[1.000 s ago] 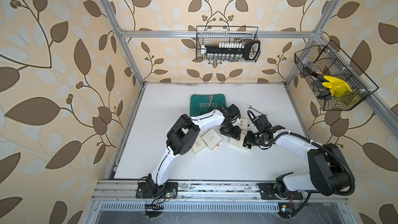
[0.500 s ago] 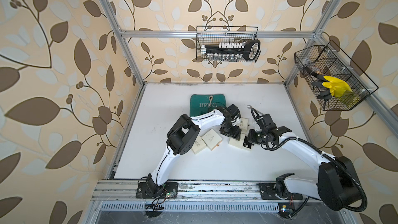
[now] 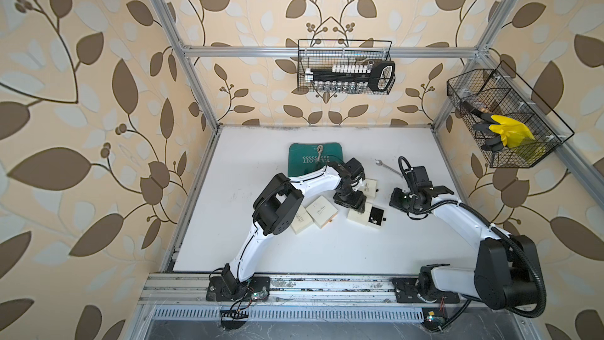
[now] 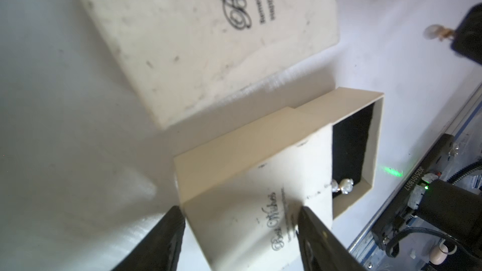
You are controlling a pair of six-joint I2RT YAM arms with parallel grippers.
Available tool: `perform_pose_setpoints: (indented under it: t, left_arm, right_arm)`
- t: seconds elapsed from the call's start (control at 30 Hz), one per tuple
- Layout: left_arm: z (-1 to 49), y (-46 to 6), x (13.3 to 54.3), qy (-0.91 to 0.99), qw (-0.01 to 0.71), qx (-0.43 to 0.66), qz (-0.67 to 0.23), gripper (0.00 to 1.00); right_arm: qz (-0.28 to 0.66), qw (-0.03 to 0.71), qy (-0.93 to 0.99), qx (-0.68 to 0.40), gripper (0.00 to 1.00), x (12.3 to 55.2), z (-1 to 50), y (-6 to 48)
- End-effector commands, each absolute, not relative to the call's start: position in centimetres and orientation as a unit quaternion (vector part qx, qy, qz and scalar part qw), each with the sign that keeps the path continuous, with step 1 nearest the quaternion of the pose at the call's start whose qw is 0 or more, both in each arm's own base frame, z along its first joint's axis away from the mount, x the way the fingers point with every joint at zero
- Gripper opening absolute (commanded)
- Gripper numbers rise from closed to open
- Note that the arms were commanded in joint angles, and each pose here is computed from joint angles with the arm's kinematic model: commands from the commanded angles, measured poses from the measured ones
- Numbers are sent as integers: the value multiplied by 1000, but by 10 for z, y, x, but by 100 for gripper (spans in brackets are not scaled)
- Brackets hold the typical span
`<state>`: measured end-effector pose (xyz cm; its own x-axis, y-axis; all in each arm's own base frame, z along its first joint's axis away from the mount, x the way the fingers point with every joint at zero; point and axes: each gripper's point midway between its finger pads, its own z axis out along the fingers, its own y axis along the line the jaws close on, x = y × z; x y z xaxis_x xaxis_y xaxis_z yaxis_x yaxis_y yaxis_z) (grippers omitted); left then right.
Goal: Take out the earrings from the drawer-style jewelry box
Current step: Place the earring at the center of the board, then pick up the earring from the drawer.
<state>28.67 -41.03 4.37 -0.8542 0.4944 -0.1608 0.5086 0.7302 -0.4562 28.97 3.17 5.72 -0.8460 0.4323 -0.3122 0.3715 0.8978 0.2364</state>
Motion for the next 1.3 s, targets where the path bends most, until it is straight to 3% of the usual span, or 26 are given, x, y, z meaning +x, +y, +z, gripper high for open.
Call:
perform_pose_setpoints:
  t: [0.0,0.37,0.6,0.77,0.93,1.27]
  left_arm:
    - [29,-396,288,939,2,268,-214,70]
    - [30,-395,288,939,4,271,-212,70]
    - [30,-394,288,939,5,273,-211,71]
    - [30,-395,288,938,4,272,-212,71]
    - [29,-395,288,939,4,273,-212,71]
    - [28,-396,288,939,2,271,-212,71]
  right_arm:
    - [72,185,952,233,5,302,54,20]
    - [54,180,945,267,9,328,34,3]
    - [54,202,942,262,26,331,48,2]
    - [65,211,945,241,28,318,62,10]
    - [124,221,953,165,27,296,78,52]
    - [175,163,970,52,27,244,70,113]
